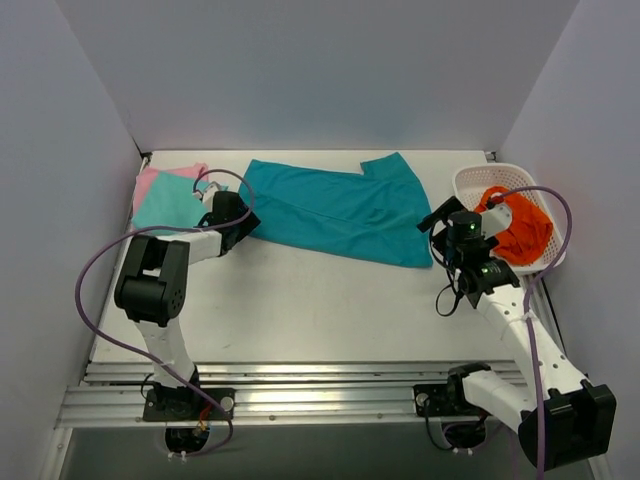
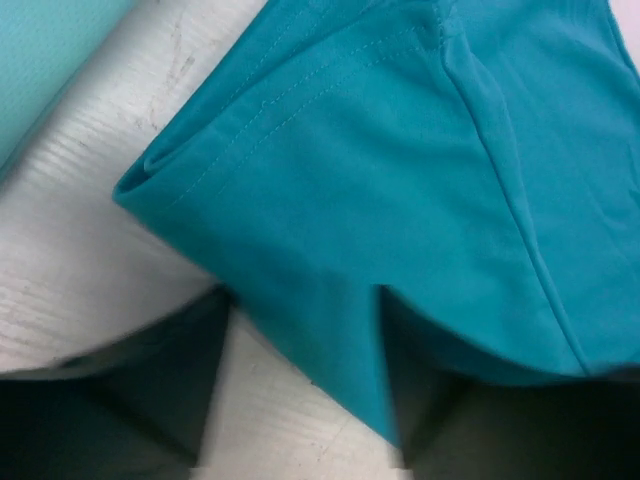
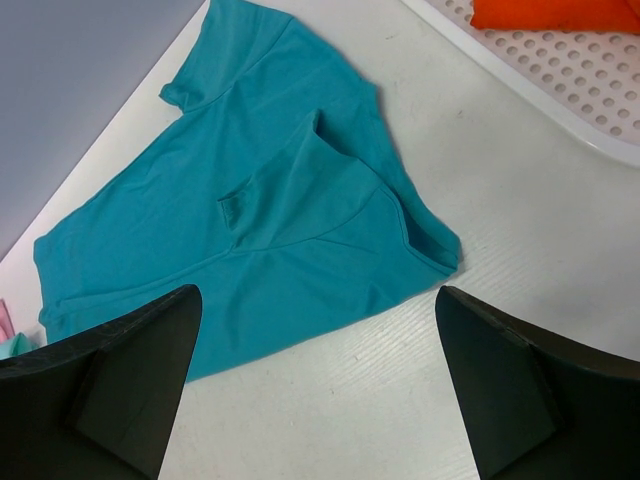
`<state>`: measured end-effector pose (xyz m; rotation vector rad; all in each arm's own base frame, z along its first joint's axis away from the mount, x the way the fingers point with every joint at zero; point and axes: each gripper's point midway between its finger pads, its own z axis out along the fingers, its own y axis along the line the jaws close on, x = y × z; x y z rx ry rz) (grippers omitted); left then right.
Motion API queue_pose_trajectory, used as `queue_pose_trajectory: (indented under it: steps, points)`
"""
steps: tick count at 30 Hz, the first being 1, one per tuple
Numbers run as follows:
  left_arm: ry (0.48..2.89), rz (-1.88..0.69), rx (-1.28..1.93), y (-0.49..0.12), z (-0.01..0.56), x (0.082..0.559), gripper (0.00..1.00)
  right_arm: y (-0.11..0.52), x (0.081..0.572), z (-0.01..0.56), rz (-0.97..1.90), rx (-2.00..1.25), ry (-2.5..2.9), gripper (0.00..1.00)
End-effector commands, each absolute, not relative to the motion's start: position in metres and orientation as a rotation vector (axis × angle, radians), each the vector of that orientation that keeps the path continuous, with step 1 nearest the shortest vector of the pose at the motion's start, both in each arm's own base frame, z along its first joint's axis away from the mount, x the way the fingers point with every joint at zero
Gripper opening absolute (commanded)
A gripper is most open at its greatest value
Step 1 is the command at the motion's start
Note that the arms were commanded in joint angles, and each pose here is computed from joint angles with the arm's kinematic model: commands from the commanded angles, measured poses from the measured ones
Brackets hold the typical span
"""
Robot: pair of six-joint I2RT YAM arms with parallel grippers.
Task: Fold and stack the t-shirts
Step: Fold the flattened tshirt in 1/3 of the way
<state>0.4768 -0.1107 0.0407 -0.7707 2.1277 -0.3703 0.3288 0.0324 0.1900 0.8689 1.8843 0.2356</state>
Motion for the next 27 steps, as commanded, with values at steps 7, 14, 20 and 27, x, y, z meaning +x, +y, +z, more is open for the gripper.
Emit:
queue_pose_trajectory:
  steps: [7,14,20,27]
  points:
    - [2.222,-0.372,-0.784,-0.102,0.011,0.489,0.16,0.031,0.334,0.211,0.243,0.847,1.83,0.99]
    - [2.236,-0.367,-0.764,-0.1,0.026,0.475,0.02,0.024,0.315,0.224,0.238,0.852,1.805,0.99]
    - [2.229,-0.342,-0.746,-0.093,0.043,0.43,0.02,0.024,0.286,0.219,0.273,0.84,1.829,0.99]
    - [2.235,-0.369,-0.759,-0.093,0.034,0.41,0.02,0.079,0.282,0.078,0.425,0.785,2.253,0.99]
